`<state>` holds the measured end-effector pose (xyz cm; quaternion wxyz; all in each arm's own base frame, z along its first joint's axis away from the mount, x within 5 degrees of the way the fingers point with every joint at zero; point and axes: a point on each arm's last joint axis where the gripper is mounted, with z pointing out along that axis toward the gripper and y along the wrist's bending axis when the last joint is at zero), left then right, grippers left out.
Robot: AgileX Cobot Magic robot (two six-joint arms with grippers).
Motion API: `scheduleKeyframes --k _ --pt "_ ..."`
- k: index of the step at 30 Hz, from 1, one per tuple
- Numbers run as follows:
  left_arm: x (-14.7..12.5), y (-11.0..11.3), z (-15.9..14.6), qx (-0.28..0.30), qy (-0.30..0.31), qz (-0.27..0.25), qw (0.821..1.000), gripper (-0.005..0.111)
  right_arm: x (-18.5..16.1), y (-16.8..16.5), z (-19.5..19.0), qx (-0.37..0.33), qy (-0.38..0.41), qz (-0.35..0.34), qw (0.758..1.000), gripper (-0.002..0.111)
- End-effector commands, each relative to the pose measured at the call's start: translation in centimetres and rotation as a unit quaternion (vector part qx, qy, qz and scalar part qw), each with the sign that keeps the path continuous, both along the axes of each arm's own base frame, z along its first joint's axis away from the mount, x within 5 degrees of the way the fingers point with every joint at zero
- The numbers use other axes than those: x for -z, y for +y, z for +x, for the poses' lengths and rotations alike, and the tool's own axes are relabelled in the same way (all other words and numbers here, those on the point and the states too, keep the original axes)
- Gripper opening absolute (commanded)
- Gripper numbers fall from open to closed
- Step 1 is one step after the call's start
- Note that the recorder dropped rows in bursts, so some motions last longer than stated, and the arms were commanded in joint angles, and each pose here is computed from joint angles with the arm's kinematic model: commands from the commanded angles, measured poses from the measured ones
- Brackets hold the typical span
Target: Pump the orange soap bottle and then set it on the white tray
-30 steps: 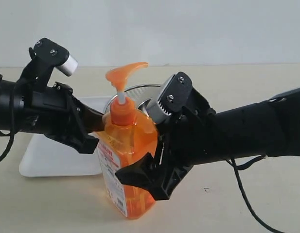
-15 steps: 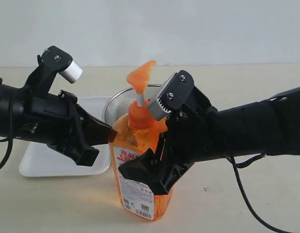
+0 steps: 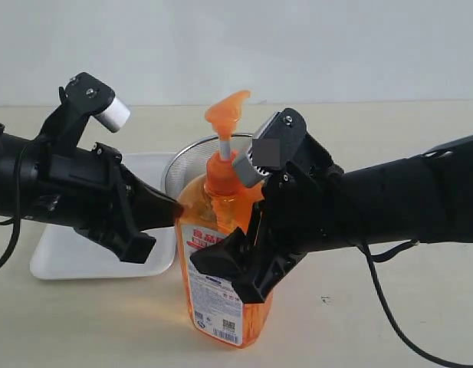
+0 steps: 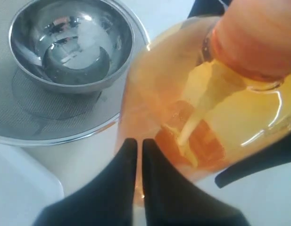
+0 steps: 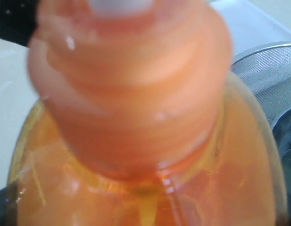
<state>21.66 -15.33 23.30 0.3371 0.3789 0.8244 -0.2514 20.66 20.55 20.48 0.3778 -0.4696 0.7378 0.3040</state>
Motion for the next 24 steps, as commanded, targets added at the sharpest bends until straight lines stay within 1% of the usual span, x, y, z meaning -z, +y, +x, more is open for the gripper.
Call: scheduleKeyframes --k 1,3,5,13,20,24 --pt "-0.2 -0.3 -0.4 0.020 -0.003 0.004 1.000 0.005 -0.1 0.1 0.1 0.007 0.010 0.008 1.000 0.017" --pt "-0.3 -0.2 -0.5 0.020 -0.006 0.008 1.000 0.005 -0.1 0.1 0.1 0.012 0.017 0.011 1.000 0.010" --pt "-0.7 0.0 -0.6 0.016 -0.012 0.006 1.000 0.005 -0.1 0.1 0.1 0.013 0.022 0.013 1.000 -0.001" --pt "-3.0 1.4 -2.4 -0.003 -0.046 0.005 0.999 0.005 0.0 0.1 -0.1 0.010 0.031 0.009 0.999 0.000" --pt "-3.2 3.3 -5.5 -0.038 -0.064 -0.019 0.997 0.005 0.0 0.1 -0.2 -0.001 0.027 0.003 1.000 0.000" --pt "-3.6 4.1 -7.1 -0.055 -0.070 -0.042 0.995 0.005 0.1 0.1 -0.2 -0.006 0.024 -0.003 1.000 0.000"
